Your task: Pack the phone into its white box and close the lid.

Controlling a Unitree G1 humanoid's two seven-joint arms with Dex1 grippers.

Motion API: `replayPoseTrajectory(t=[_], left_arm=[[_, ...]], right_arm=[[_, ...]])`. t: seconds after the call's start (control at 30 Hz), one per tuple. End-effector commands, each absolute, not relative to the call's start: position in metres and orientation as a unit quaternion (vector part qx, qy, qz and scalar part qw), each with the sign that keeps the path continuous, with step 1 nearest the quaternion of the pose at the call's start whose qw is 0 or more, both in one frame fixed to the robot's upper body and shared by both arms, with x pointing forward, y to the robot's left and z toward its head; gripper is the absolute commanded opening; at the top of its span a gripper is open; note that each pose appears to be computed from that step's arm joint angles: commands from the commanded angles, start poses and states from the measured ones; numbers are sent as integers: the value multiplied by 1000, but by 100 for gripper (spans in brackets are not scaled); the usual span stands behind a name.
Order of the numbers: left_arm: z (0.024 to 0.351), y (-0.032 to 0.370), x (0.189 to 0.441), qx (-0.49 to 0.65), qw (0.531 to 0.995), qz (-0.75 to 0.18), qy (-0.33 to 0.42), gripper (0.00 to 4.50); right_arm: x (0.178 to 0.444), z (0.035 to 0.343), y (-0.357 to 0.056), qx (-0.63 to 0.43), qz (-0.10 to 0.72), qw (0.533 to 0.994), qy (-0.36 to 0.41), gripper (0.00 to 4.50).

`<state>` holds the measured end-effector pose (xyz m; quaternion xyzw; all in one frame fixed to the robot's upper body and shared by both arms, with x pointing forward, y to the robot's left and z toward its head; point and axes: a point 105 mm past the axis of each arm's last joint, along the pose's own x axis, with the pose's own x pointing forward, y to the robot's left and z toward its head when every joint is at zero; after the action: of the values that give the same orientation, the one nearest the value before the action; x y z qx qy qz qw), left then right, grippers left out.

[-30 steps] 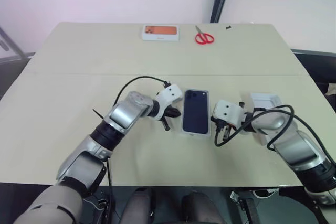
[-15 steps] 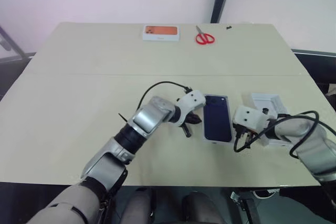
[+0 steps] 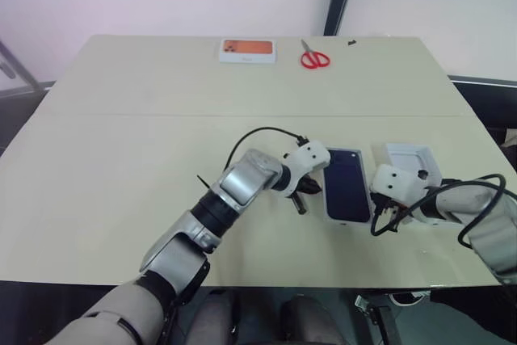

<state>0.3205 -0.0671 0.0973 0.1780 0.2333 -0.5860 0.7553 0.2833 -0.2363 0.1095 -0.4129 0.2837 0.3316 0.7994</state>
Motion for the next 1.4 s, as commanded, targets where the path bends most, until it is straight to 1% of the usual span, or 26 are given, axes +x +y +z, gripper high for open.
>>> replayPoseTrajectory(t=[0.03, 0.3, 0.47, 0.57, 0.67, 0.77, 0.8, 0.87, 0.93, 1.03, 1.13, 1.23, 1.4], left_arm=[[103, -92, 293, 165, 714, -645, 217, 6], [101, -89, 292, 171, 712, -645, 220, 6], [103, -86, 299, 170, 722, -634, 220, 6], [109, -81, 303, 162, 729, -630, 215, 6], [127, -68, 307, 144, 737, -632, 192, 0], [147, -52, 308, 137, 741, -641, 145, 0], [155, -47, 309, 136, 746, -640, 124, 0], [166, -34, 314, 132, 759, -630, 95, 0], [177, -19, 319, 156, 766, -622, 46, 0], [180, -1, 318, 157, 765, -624, 23, 0], [181, 13, 311, 153, 754, -638, -9, 0], [179, 23, 300, 146, 730, -668, -2, 0], [179, 31, 296, 139, 715, -686, 9, 0]], right_arm=[[286, 122, -220, -426, 354, 797, 240, 0], [289, 122, -224, -431, 350, 796, 242, 0], [289, 124, -228, -434, 343, 797, 242, 0], [291, 131, -235, -431, 327, 803, 248, 0], [291, 146, -247, -419, 310, 815, 253, 87], [296, 167, -250, -378, 289, 848, 236, 227], [298, 173, -250, -362, 280, 859, 230, 286], [301, 180, -255, -322, 249, 881, 239, 380], [303, 179, -263, -279, 217, 896, 267, 380], [304, 170, -273, -239, 179, 902, 312, 380], [304, 160, -285, -216, 135, 903, 346, 380], [299, 149, -291, -215, 115, 891, 384, 380], [296, 139, -282, -172, 115, 892, 403, 380]])
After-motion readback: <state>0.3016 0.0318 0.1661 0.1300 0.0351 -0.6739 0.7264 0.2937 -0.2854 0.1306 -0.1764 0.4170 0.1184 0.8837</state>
